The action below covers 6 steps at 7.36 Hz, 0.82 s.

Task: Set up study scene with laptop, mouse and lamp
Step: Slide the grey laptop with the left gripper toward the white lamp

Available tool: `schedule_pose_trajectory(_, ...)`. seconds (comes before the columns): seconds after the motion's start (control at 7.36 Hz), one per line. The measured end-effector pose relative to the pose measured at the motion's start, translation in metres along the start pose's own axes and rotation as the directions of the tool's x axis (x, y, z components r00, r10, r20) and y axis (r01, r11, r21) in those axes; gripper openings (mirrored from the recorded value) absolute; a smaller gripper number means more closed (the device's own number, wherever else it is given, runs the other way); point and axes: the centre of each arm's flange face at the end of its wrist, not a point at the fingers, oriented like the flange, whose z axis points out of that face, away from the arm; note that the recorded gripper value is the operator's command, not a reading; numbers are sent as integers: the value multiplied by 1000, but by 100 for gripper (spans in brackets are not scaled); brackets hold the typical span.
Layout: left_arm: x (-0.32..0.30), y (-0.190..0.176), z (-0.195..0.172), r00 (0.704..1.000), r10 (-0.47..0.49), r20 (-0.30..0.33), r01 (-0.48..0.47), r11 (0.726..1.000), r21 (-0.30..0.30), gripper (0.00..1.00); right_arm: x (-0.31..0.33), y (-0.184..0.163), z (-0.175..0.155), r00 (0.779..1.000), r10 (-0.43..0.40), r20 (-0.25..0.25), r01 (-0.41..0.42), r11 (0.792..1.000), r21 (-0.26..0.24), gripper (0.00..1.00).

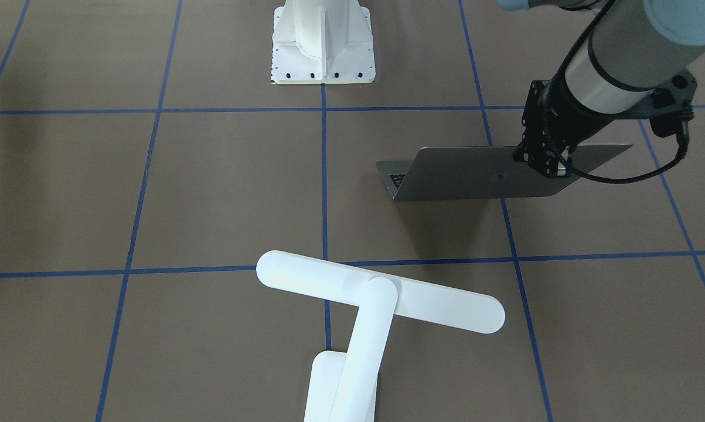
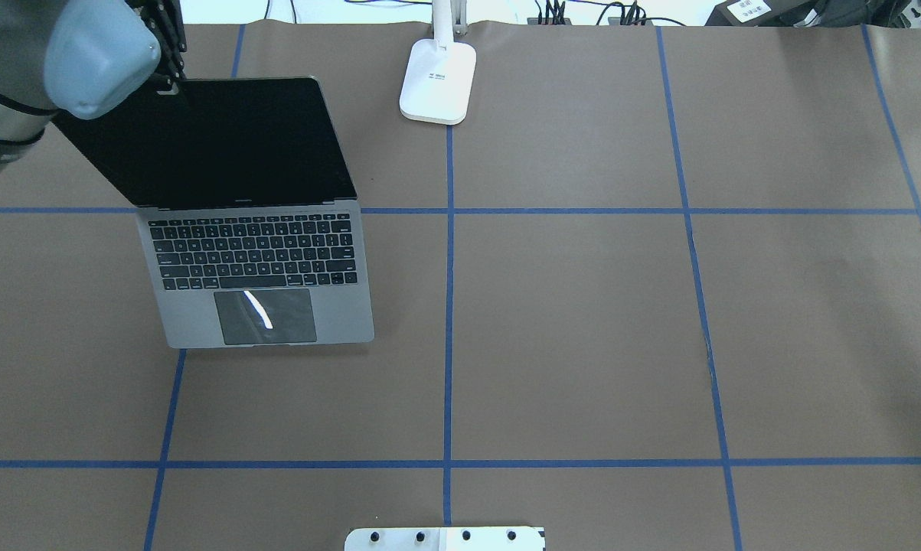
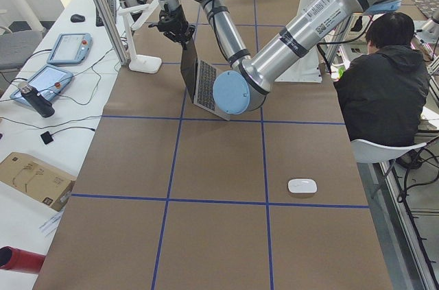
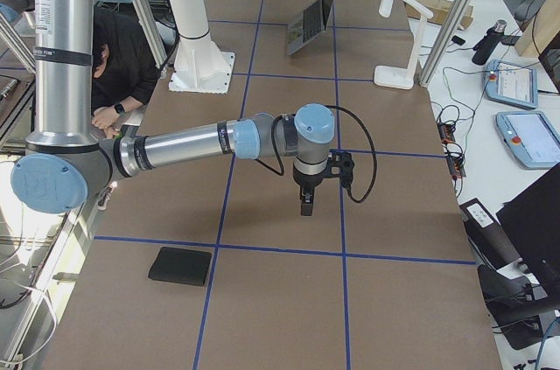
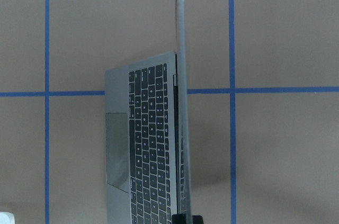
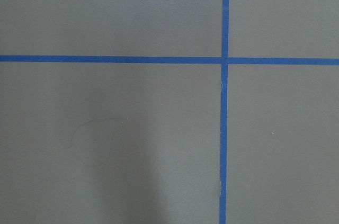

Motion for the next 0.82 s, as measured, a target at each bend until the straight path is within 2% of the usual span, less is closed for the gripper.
schedule_pose_trajectory(0.41, 8, 57, 28, 998, 39, 57, -40, 999, 8, 0, -6, 0, 2, 998, 23, 50, -22, 999, -26, 100)
schedule_pose_trajectory(0.82, 32, 89, 44, 996, 66, 56, -66, 998, -3, 0, -4, 0, 6, 997, 41, 63, -39, 998, -40, 100)
